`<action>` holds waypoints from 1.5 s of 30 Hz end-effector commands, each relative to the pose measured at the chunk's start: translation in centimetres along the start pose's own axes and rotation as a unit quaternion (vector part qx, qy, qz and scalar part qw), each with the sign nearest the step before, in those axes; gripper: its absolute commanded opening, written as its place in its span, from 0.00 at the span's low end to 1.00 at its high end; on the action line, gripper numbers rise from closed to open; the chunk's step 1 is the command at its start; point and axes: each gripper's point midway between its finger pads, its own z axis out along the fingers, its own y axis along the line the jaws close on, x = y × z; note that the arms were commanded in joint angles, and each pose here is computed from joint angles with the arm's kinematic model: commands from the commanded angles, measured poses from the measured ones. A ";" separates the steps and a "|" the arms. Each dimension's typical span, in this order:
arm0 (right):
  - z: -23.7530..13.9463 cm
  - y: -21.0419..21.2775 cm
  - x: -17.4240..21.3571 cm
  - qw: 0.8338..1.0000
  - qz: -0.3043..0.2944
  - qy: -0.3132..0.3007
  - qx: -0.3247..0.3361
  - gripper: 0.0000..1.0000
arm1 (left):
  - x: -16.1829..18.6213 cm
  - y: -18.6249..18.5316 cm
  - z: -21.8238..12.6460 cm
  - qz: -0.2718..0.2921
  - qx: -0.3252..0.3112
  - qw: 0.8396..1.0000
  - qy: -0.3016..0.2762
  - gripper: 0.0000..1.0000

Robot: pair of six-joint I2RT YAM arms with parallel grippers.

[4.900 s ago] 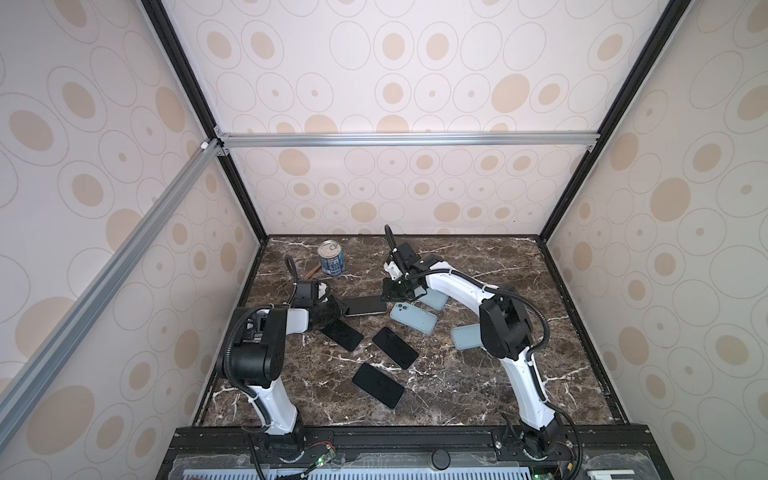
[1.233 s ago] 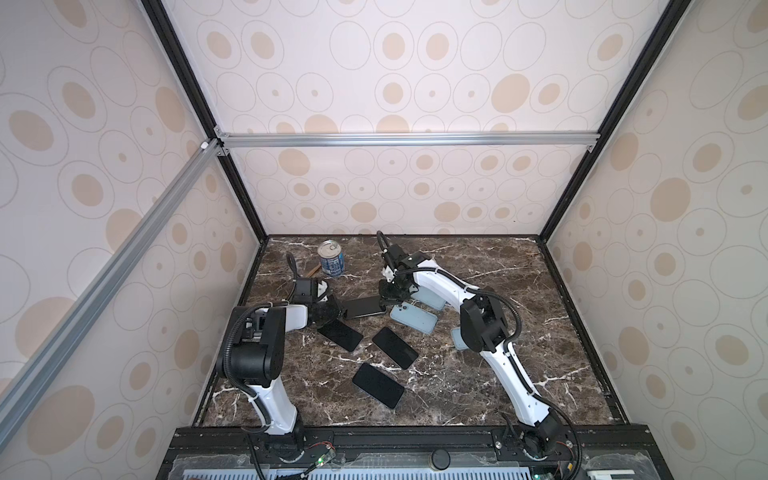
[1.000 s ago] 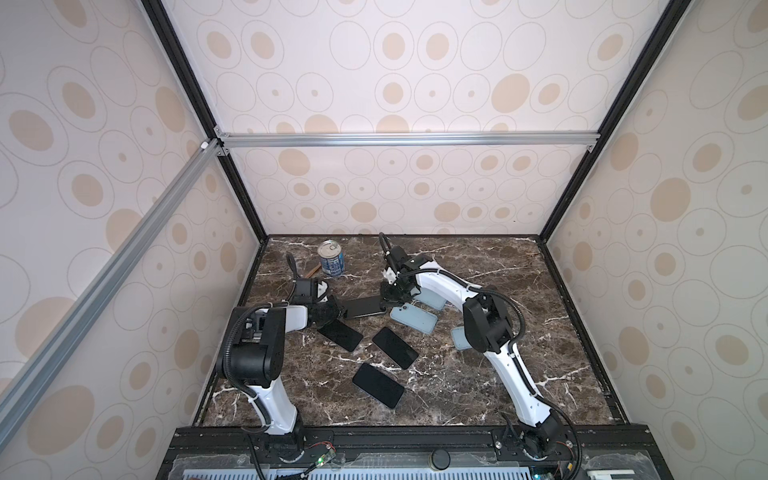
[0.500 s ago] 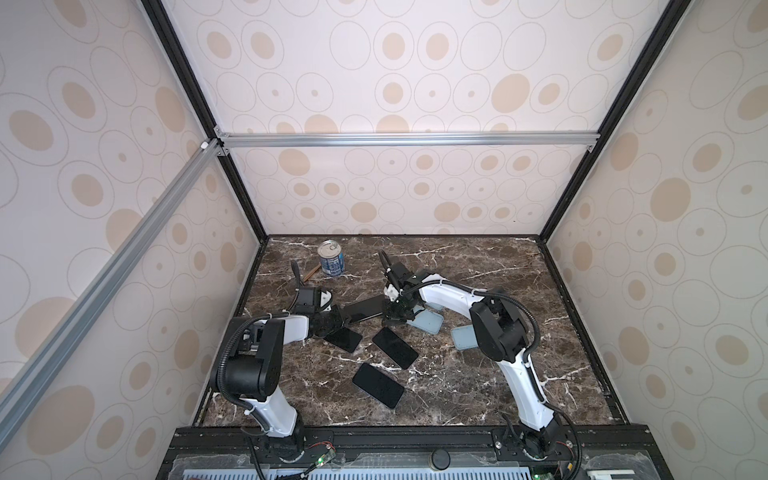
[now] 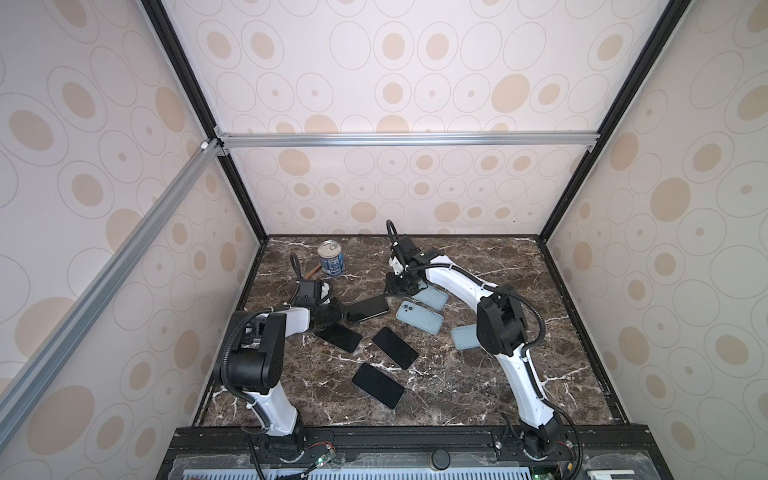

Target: Put the phone into the phone case

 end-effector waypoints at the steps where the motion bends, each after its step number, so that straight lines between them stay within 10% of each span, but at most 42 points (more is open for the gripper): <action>1: 2.7 -1.9 1.2 0.999 -0.001 0.036 0.025 0.41 | 0.6 1.0 0.8 -0.004 -0.014 1.000 0.021 0.30; 25: 4.1 2.3 7.8 0.987 0.051 0.113 -0.098 0.27 | 3.3 -0.5 0.1 -0.029 0.044 0.997 0.048 0.27; 45: 2.8 -0.5 10.4 0.992 -0.003 0.125 0.029 0.24 | 5.3 1.2 -0.6 -0.016 0.013 0.998 0.053 0.26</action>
